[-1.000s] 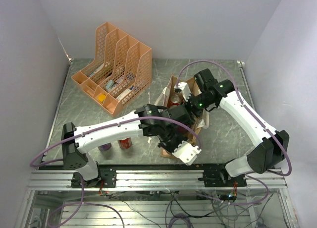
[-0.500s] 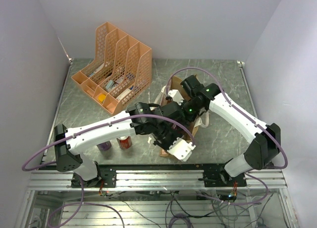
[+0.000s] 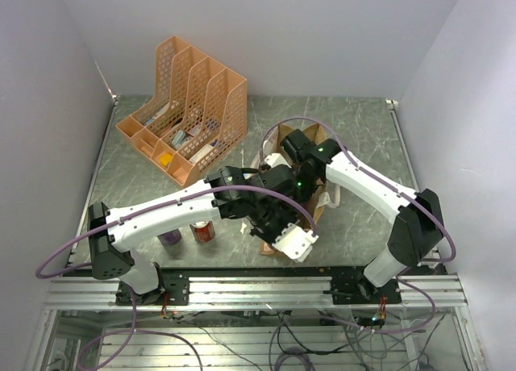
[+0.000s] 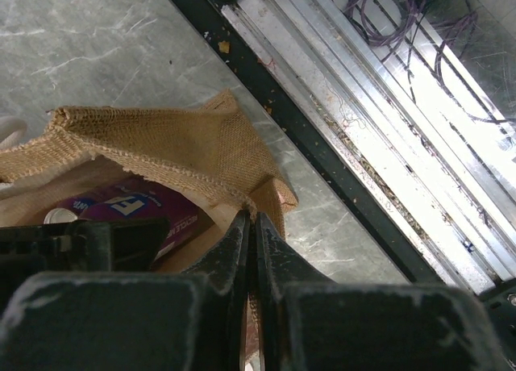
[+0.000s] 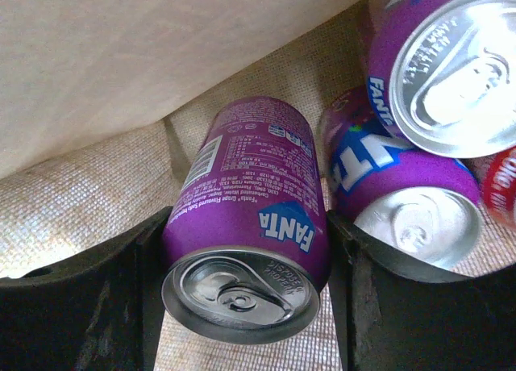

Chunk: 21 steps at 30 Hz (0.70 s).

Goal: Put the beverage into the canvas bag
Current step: Place the drink in the canvas bag.

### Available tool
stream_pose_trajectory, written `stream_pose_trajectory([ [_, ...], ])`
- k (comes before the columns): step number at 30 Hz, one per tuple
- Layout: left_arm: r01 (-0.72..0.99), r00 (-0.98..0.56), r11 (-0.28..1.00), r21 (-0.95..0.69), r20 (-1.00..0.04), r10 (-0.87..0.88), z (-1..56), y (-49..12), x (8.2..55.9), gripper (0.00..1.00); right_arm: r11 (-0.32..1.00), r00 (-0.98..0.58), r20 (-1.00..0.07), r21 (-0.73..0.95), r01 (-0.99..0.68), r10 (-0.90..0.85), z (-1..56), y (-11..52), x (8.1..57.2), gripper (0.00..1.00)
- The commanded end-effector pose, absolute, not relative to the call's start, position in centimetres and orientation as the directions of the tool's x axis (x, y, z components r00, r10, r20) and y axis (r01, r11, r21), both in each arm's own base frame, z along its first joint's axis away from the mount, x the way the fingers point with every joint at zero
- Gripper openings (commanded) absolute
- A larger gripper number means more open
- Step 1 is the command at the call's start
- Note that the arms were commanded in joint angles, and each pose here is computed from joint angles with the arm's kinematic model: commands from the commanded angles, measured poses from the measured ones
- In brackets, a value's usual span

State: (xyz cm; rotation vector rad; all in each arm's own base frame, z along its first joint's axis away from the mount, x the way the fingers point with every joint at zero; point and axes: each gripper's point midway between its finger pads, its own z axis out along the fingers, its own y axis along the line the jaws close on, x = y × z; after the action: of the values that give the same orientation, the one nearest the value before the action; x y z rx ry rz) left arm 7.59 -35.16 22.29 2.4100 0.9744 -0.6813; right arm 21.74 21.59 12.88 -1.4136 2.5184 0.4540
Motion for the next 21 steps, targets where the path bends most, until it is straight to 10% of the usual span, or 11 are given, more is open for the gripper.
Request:
stream_pose_trajectory([
  [1, 0.733, 0.621, -0.640, 0.231, -0.612, 0.490, 23.5, -35.5, 7.6, 0.11, 0.463, -0.466, -0.360, 0.099, -0.881, -0.808, 12.4, 22.5, 22.7, 0.00],
  [21, 0.746, 0.614, -0.622, 0.239, -0.609, 0.503, 23.3, -34.8, 8.0, 0.11, 0.315, -0.297, -0.381, 0.014, -0.949, -0.876, 8.8, 25.4, 21.9, 0.13],
])
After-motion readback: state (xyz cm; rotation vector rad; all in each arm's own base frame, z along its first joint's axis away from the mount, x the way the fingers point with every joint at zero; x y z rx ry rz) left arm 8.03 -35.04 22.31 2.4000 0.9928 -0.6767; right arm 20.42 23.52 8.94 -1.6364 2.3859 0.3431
